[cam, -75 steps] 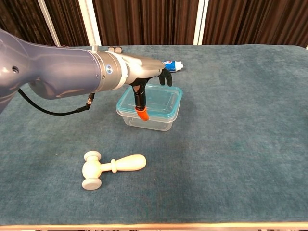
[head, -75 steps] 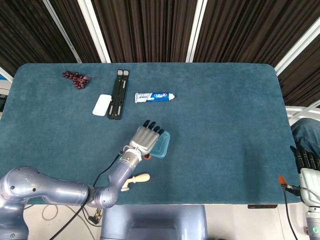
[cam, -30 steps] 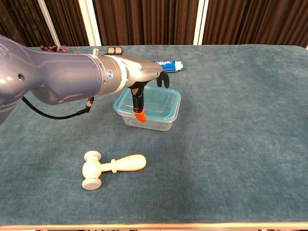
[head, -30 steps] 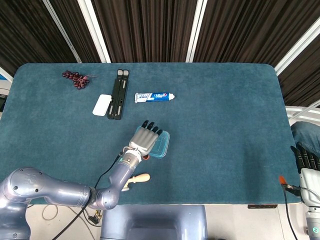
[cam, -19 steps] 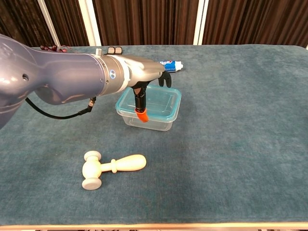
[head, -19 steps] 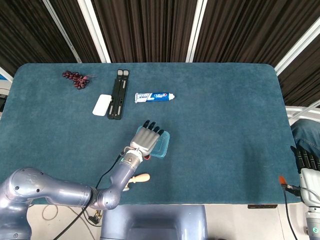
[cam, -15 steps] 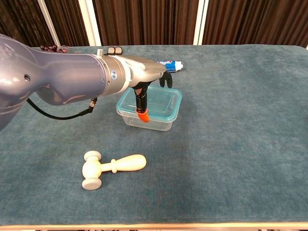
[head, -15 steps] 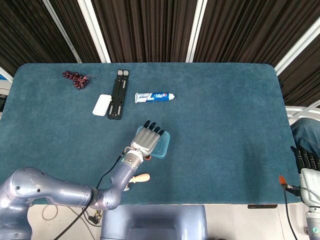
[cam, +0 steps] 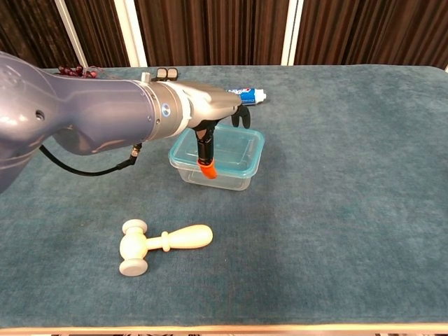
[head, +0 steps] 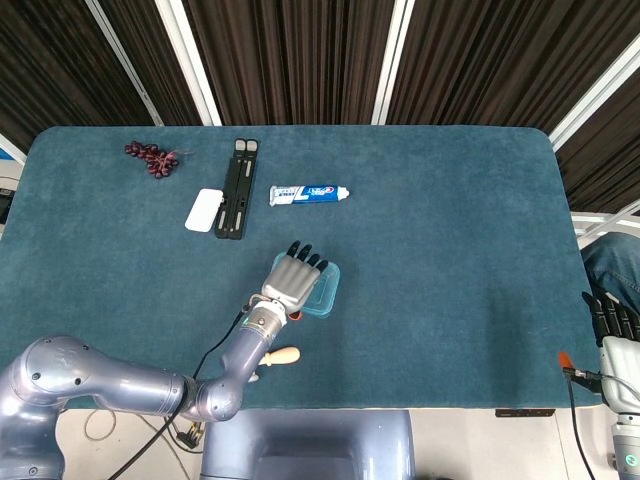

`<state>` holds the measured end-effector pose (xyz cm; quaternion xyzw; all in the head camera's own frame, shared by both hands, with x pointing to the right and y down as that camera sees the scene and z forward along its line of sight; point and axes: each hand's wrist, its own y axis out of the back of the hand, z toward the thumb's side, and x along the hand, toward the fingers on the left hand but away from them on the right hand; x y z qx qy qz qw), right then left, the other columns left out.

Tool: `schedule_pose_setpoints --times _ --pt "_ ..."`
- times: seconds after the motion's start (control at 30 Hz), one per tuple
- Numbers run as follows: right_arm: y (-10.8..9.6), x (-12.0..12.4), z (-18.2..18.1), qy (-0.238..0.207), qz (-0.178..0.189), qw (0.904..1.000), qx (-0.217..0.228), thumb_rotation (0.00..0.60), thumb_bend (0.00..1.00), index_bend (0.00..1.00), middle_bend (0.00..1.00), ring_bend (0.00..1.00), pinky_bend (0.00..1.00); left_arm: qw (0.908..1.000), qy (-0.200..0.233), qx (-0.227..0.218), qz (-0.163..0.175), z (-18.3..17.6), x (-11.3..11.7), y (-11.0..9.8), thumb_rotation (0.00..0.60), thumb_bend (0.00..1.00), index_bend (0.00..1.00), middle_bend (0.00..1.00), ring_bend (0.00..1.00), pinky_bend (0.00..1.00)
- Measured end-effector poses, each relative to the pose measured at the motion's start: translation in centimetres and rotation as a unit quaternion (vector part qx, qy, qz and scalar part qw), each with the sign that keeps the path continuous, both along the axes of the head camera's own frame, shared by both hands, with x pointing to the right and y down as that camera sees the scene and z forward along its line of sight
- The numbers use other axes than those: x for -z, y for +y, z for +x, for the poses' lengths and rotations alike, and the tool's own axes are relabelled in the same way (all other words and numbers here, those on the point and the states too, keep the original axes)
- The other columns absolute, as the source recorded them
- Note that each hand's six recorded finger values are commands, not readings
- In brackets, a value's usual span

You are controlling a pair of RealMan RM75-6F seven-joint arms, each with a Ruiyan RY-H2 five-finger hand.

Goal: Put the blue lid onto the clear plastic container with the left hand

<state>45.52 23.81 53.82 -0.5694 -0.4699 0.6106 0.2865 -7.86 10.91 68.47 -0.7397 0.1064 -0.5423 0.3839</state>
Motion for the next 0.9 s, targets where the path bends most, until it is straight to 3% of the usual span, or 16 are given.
schedule_pose_setpoints --times 0.9 --pt "0.03 0.00 0.07 0.001 0.000 1.0000 -0.004 0.600 0.35 0.00 0.00 0.00 0.00 1.0000 -0.006 0.000 0.003 -0.35 -0.19 -0.04 0.600 0.23 0.15 0.24 0.00 0.00"
